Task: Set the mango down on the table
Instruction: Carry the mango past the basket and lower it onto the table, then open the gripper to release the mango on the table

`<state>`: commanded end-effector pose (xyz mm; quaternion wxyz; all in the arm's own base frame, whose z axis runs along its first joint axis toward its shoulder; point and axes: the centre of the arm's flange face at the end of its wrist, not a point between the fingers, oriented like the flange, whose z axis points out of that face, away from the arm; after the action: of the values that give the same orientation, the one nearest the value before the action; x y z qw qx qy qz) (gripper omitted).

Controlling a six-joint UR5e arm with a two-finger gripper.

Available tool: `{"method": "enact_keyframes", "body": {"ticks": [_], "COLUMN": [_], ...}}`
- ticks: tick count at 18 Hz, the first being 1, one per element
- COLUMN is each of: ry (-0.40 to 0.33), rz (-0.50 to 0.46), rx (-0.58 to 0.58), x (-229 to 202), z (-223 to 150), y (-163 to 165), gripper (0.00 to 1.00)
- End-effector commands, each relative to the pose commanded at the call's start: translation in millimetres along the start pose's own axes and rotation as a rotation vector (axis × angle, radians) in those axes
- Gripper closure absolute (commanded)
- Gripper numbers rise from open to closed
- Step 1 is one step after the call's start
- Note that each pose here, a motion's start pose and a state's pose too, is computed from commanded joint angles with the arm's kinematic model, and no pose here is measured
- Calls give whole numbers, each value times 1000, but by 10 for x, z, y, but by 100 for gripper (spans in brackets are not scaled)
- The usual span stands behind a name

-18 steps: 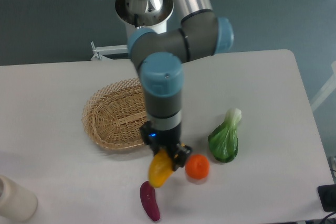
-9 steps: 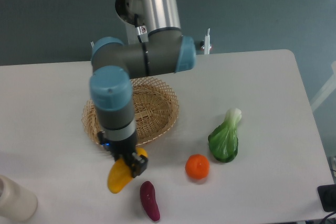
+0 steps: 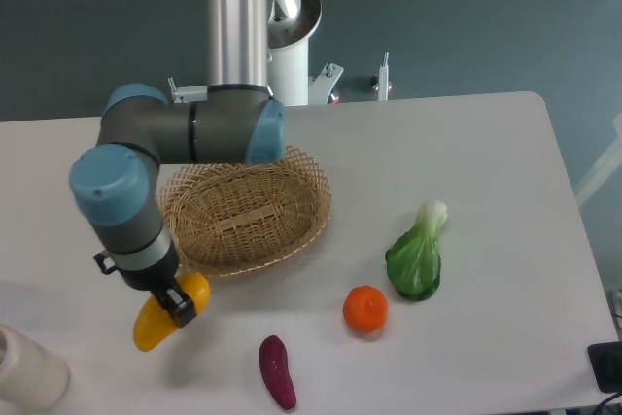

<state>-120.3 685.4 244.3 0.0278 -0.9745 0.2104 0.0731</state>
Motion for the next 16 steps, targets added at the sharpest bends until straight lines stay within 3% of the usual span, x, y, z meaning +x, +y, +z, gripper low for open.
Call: {"method": "enact_keyframes", "body": {"ticks": [6, 8, 13, 14, 16], "ry": [14, 17, 17, 20, 0], "rz": [12, 10, 10, 8, 4], "rx": [-21, -22, -20, -16, 8], "x": [59, 59, 71, 74, 46], "z": [197, 223, 216, 178, 77], "y": [-64, -69, -74, -72, -76], "gripper": [49, 40, 5, 0, 0]}}
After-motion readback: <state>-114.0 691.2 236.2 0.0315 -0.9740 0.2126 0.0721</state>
